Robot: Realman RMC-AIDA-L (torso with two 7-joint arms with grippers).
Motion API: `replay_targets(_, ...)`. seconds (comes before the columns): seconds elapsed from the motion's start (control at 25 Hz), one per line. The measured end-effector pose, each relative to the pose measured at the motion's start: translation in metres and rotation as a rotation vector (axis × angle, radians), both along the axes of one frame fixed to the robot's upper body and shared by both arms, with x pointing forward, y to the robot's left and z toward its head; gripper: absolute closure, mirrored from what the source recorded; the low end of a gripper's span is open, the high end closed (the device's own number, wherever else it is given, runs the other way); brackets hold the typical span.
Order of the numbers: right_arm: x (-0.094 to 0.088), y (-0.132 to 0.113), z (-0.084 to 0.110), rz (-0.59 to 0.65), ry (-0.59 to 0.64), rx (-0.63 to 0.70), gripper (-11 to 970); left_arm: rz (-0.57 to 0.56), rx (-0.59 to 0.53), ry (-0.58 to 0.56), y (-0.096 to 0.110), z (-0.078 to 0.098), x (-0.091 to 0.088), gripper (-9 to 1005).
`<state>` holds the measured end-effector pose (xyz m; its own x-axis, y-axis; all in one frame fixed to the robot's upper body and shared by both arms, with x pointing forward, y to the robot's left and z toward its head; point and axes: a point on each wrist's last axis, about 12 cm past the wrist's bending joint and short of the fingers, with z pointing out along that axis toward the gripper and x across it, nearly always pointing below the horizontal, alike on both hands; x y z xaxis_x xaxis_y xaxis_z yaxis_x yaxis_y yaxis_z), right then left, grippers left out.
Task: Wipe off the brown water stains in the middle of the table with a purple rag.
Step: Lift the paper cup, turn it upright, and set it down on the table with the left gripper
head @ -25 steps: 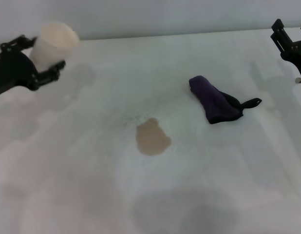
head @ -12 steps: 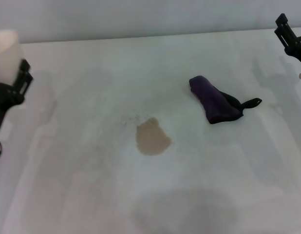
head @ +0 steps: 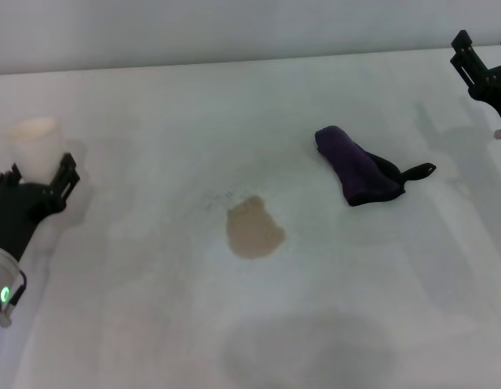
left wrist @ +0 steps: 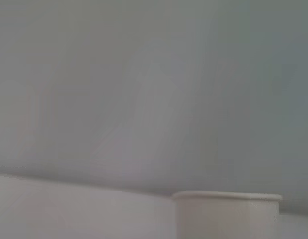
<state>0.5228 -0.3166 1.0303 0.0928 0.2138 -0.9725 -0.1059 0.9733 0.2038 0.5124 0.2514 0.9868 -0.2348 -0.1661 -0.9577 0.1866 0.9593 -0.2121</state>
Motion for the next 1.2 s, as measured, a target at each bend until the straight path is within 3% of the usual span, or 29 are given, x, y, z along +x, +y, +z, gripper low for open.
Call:
replay_targets(0.24,-0.002,0.0,0.0,0.01,-0.006,0.006,92,-0.003,0.013,0.08,-0.003,-0.01,-0.005,228)
replay_targets(0.8,-0.003,0.001,0.004,0.015,-0.04,0.009,93,-0.042,0.009,0.097,-0.011,-0.016,-0.02,212)
replay_targets(1.2,-0.006,-0.001,0.005,0.013,-0.055,0.01,93,-0.042,0.006,0.065,-0.018,-0.019,-0.045,103)
